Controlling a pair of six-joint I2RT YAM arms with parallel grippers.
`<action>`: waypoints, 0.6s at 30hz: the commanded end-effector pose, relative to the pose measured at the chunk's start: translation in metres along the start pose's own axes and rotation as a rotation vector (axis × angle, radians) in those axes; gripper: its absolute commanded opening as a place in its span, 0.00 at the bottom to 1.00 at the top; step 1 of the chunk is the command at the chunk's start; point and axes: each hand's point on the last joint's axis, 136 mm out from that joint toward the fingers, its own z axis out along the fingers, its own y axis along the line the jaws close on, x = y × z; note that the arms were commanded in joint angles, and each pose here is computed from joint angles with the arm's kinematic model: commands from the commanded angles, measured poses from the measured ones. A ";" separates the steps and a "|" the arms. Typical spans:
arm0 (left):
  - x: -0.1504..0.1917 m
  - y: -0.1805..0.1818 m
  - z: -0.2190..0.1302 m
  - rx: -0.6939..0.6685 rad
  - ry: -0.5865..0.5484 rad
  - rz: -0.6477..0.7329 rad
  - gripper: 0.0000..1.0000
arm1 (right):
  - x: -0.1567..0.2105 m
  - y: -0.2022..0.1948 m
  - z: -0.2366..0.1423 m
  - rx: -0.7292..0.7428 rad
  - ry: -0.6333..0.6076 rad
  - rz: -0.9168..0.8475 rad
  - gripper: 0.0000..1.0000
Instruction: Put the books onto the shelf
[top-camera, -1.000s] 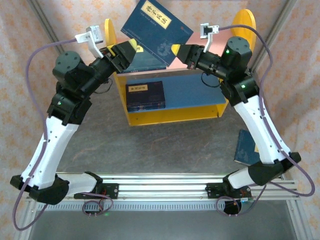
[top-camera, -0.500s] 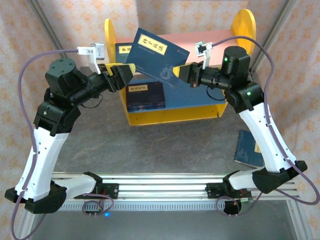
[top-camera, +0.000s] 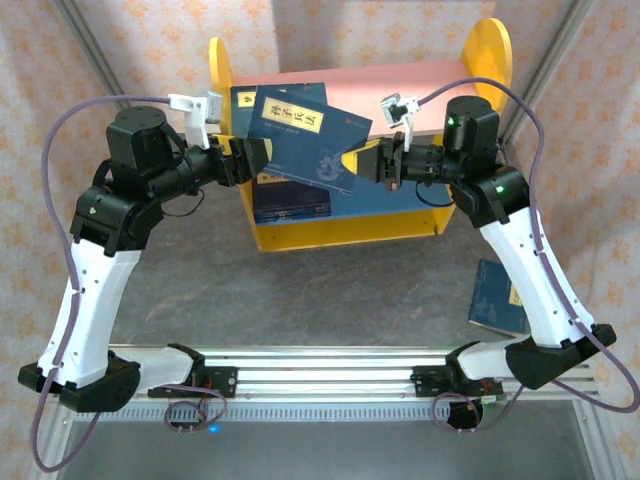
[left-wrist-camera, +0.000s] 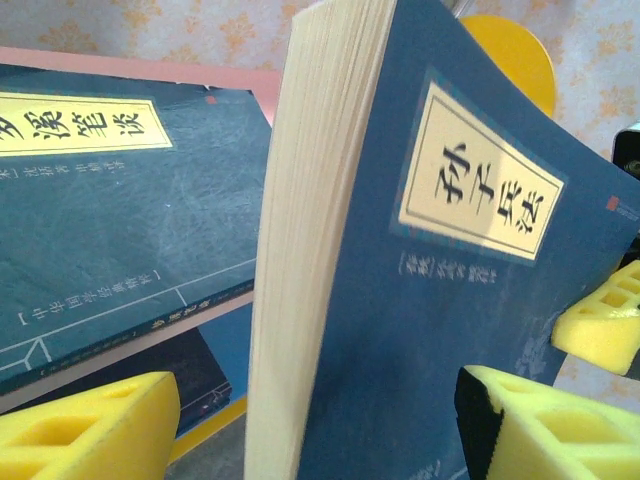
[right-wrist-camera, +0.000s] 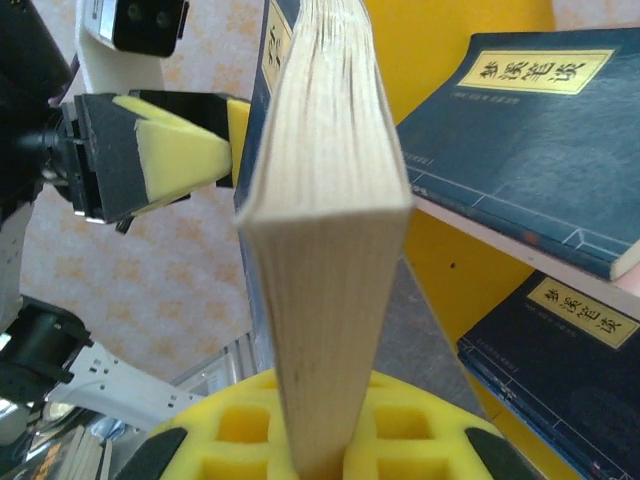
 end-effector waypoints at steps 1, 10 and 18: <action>-0.002 0.000 -0.010 -0.013 0.002 0.041 0.73 | -0.006 0.028 -0.013 -0.068 -0.016 -0.086 0.01; 0.007 -0.031 -0.008 0.178 0.053 0.057 0.69 | -0.002 0.029 -0.002 -0.161 0.034 -0.067 0.01; 0.010 -0.032 -0.005 0.206 0.052 0.062 0.25 | -0.007 0.014 0.007 -0.130 0.029 -0.026 0.04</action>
